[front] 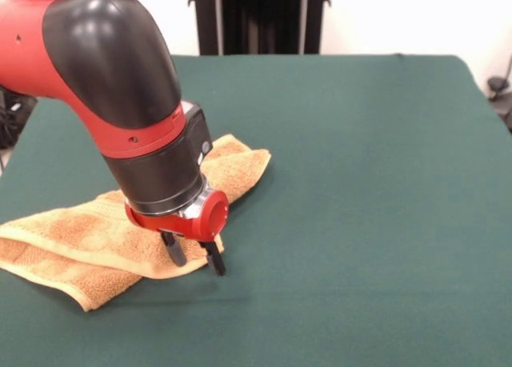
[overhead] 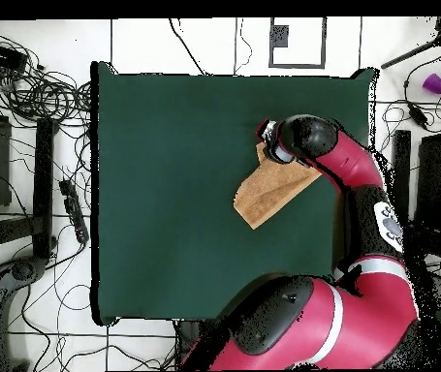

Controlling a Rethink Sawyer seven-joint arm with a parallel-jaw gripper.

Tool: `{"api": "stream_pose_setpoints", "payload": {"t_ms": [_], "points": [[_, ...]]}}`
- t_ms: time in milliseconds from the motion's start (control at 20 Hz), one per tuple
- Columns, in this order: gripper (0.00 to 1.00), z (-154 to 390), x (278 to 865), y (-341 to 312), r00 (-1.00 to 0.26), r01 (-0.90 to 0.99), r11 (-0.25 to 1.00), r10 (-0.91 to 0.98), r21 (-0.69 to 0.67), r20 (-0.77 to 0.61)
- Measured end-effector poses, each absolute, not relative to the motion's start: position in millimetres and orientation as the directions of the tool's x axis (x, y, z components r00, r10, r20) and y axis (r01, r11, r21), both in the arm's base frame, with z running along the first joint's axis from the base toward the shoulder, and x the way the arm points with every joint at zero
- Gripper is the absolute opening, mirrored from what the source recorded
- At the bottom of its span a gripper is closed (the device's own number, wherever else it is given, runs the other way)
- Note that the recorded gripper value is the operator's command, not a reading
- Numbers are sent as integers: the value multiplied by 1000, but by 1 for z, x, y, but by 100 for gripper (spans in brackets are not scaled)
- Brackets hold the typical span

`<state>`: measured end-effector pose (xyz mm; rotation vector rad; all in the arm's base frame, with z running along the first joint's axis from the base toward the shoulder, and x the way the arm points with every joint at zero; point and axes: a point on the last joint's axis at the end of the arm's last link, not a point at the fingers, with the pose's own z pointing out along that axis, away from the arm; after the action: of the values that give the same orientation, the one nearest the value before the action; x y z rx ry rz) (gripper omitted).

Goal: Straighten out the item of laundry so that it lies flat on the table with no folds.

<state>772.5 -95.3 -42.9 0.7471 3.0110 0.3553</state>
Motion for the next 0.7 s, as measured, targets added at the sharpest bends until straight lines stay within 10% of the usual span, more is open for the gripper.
{"api": "stream_pose_setpoints", "payload": {"t_ms": [700], "points": [[100,-43,771,-91,-898,434,878,440,205,14]]}}
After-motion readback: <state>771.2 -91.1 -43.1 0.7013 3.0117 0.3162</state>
